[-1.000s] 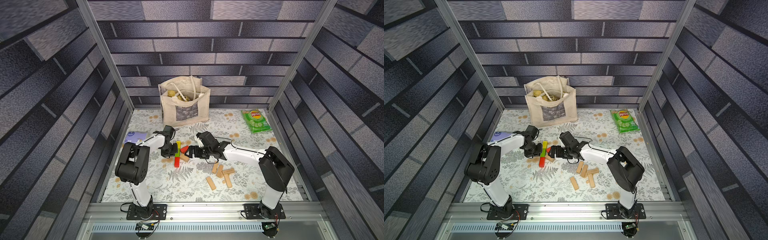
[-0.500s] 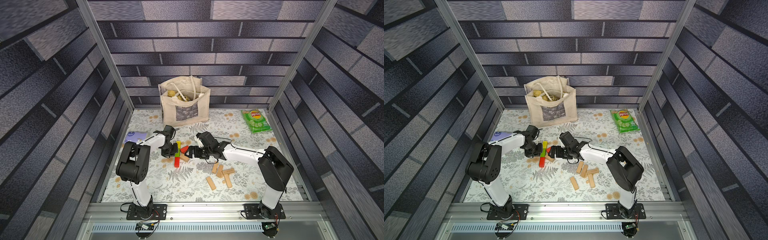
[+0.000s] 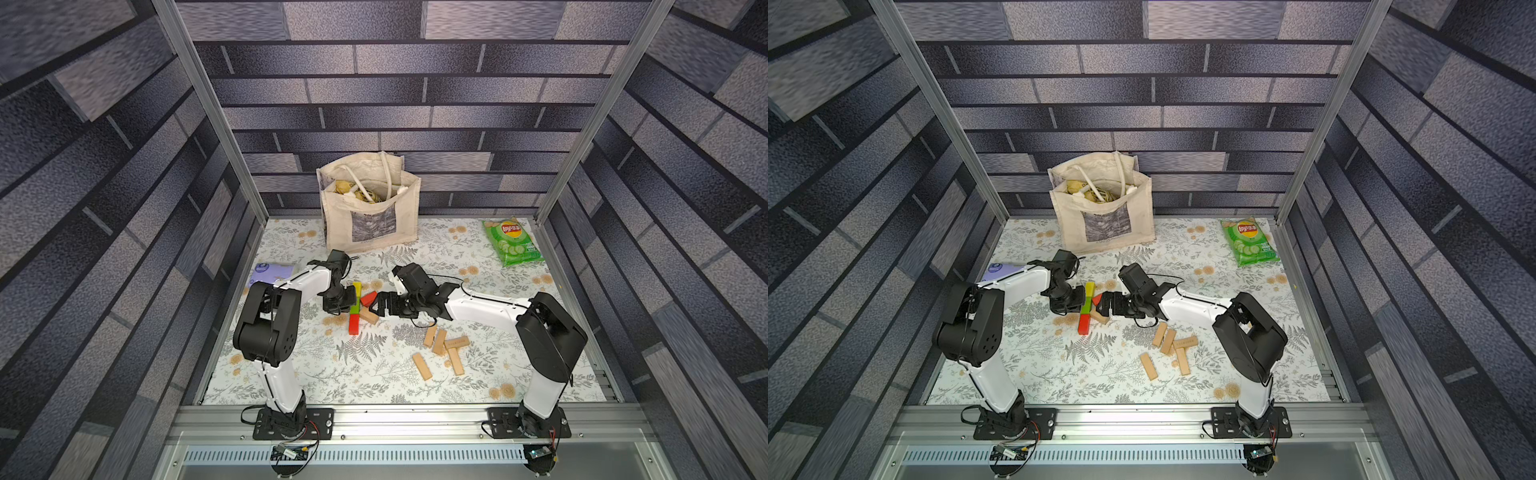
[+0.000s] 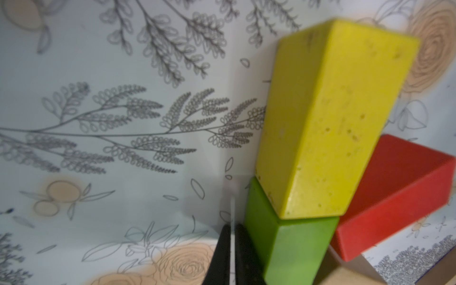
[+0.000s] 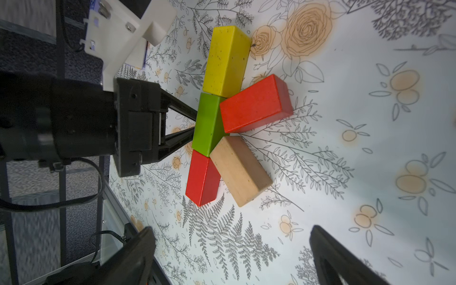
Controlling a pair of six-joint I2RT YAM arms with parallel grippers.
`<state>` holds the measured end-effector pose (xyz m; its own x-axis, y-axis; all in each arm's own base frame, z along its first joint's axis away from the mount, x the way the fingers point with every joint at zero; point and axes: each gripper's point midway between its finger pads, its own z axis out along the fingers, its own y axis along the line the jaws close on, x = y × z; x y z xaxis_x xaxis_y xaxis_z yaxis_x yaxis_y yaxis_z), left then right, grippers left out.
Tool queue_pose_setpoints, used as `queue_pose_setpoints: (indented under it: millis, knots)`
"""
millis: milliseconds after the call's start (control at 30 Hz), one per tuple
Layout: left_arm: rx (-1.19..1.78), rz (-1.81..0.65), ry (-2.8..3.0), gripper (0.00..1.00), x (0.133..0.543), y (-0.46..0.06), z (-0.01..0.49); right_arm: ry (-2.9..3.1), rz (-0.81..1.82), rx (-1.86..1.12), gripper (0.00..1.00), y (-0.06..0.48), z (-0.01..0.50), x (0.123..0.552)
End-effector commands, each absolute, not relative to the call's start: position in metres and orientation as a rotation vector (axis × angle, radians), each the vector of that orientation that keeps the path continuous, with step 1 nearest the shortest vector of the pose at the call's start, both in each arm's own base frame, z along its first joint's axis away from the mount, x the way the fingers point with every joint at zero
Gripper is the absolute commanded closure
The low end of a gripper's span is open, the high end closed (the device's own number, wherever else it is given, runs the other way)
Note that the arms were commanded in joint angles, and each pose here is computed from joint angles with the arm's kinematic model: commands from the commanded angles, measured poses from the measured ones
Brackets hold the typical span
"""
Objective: Assemble the letter k with building blocks
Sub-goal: Adjust the building block at the center of the board.
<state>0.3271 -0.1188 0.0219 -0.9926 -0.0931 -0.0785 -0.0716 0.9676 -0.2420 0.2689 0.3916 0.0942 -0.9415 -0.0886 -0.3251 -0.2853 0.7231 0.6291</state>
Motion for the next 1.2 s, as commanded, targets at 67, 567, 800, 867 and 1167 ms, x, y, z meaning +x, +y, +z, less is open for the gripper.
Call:
queue_pose_setpoints:
  millis: [67,567,800,867,1167]
  knots:
    - [-0.110,-0.333,3.058,0.88,0.325,-0.118,0.020,2.653,1.049,-0.307,0.00,0.396,0.094,0.271]
    - [-0.131,-0.183,3.064,0.86,0.326,-0.100,0.026,2.671,1.034,-0.325,0.00,0.394,0.089,0.270]
    - [-0.169,-0.196,3.007,0.87,0.328,-0.092,0.043,2.671,1.126,-0.288,0.00,0.398,0.086,0.262]
    - [-0.182,-0.244,2.992,0.87,0.328,-0.093,0.048,2.664,1.144,-0.286,0.00,0.399,0.087,0.262]
    - [-0.135,-0.451,2.904,0.66,0.314,-0.109,0.089,2.671,1.084,-0.350,0.00,0.394,0.102,0.260]
